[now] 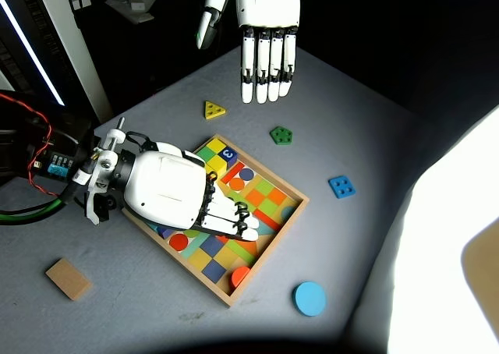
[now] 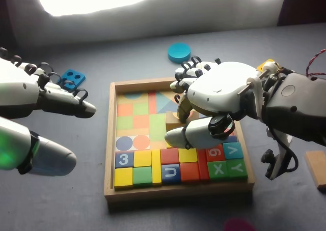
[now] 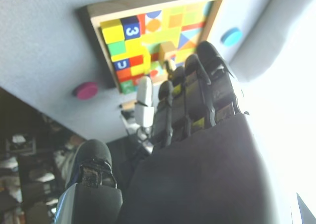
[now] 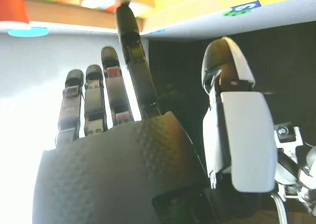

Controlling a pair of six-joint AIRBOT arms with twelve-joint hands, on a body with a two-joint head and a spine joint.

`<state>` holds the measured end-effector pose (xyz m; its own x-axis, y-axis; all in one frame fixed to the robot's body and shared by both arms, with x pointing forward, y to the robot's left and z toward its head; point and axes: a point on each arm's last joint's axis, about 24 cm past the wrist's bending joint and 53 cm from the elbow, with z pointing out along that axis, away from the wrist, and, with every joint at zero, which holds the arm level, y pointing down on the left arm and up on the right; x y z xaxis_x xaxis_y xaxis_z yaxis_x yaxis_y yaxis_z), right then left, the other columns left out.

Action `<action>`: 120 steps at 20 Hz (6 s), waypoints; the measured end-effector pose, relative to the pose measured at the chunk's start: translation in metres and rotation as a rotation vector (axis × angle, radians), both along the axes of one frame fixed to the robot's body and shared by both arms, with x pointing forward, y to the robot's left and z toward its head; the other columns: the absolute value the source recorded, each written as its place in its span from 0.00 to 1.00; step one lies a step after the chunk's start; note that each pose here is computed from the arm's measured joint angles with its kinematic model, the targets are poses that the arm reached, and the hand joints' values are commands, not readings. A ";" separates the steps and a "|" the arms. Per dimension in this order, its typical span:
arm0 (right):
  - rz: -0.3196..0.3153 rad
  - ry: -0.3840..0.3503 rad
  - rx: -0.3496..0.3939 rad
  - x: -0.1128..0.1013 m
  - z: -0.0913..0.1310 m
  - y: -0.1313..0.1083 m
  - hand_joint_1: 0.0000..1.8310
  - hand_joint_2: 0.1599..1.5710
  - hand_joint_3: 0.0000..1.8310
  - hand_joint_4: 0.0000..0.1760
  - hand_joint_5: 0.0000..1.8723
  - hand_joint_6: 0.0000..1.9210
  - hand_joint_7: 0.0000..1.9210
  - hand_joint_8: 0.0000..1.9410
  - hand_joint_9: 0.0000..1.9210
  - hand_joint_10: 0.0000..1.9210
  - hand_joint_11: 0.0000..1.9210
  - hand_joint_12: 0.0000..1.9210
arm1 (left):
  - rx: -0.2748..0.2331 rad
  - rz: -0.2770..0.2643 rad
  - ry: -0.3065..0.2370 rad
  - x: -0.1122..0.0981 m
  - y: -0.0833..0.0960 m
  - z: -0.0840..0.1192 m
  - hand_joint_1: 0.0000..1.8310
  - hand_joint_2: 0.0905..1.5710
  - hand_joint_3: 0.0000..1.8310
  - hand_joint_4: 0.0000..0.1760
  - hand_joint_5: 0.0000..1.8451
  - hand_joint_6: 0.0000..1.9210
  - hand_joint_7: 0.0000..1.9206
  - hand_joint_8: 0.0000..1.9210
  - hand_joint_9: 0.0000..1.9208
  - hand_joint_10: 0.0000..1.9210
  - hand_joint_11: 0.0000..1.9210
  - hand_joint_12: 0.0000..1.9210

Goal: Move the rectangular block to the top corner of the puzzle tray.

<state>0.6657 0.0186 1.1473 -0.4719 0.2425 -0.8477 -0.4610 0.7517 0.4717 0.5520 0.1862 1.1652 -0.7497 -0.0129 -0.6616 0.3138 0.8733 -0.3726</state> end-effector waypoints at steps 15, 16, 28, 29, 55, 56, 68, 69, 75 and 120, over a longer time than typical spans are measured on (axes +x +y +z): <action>-0.022 -0.012 -0.043 0.014 -0.009 -0.015 0.01 0.73 0.00 0.00 0.38 0.06 0.11 0.00 0.00 0.00 0.00 0.00 | -0.011 0.001 -0.010 0.001 -0.001 0.004 0.00 0.75 0.00 0.09 0.08 0.00 0.10 0.00 0.10 0.00 0.00 0.34; -0.031 -0.015 -0.046 0.018 -0.009 -0.018 0.00 0.73 0.00 0.00 0.37 0.06 0.10 0.00 0.00 0.00 0.00 0.00 | -0.011 0.001 -0.009 0.001 -0.001 0.004 0.00 0.75 0.00 0.09 0.09 0.01 0.10 0.00 0.11 0.00 0.00 0.36; -0.004 -0.063 0.004 0.009 0.022 -0.011 0.00 0.73 0.00 0.00 0.37 0.06 0.09 0.00 0.00 0.00 0.00 0.00 | -0.010 0.001 -0.008 0.001 -0.001 0.004 0.00 0.75 0.00 0.12 0.08 0.00 0.10 0.00 0.10 0.00 0.00 0.33; 0.011 -0.062 0.003 0.002 0.023 -0.009 0.01 0.73 0.00 0.00 0.37 0.06 0.10 0.01 0.00 0.00 0.00 0.00 | -0.011 0.000 -0.008 0.001 -0.002 0.004 0.00 0.75 0.00 0.12 0.07 0.00 0.10 0.00 0.10 0.00 0.00 0.34; 0.032 -0.024 -0.041 -0.009 0.002 -0.024 0.00 0.73 0.00 0.00 0.37 0.06 0.10 0.00 0.00 0.00 0.00 0.00 | -0.005 0.000 -0.001 0.000 -0.001 0.002 0.00 0.75 0.00 0.12 0.10 0.01 0.11 0.00 0.11 0.00 0.00 0.36; 0.031 -0.022 -0.044 -0.009 0.001 -0.024 0.00 0.74 0.00 0.00 0.37 0.06 0.10 0.00 0.00 0.00 0.00 0.00 | -0.005 0.000 -0.001 0.000 -0.001 0.002 0.00 0.75 0.00 0.12 0.09 0.00 0.10 0.00 0.10 0.00 0.00 0.34; 0.031 -0.013 -0.060 -0.007 -0.008 -0.028 0.00 0.74 0.00 0.00 0.37 0.06 0.10 0.01 0.00 0.00 0.00 0.00 | -0.005 0.003 0.001 0.001 0.001 0.002 0.00 0.75 0.00 0.13 0.09 0.00 0.11 0.00 0.10 0.00 0.00 0.33; 0.028 -0.012 -0.060 -0.005 -0.008 -0.029 0.00 0.74 0.00 0.00 0.37 0.06 0.10 0.00 0.00 0.00 0.00 0.00 | -0.006 0.003 0.001 0.001 0.001 0.002 0.00 0.75 0.00 0.13 0.08 0.00 0.10 0.00 0.09 0.00 0.00 0.31; -0.022 -0.019 -0.063 0.018 -0.009 -0.042 0.00 0.74 0.00 0.00 0.37 0.06 0.09 0.00 0.00 0.00 0.00 0.00 | -0.006 0.004 0.001 0.001 0.001 0.002 0.00 0.75 0.00 0.12 0.09 0.00 0.11 0.00 0.10 0.00 0.00 0.34; -0.144 -0.141 0.118 0.036 0.102 -0.089 0.00 0.74 0.00 0.00 0.34 0.05 0.12 0.01 0.01 0.01 0.00 0.00 | -0.011 0.002 -0.007 0.002 0.000 0.005 0.00 0.76 0.00 0.10 0.08 0.00 0.10 0.00 0.11 0.00 0.00 0.37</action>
<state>0.7021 -0.0702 1.2490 -0.3039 0.4004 -0.8645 -0.4208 0.7577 0.4989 0.5538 0.1859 1.1703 -0.7450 -0.0222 -0.6667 0.3145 0.8697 -0.3804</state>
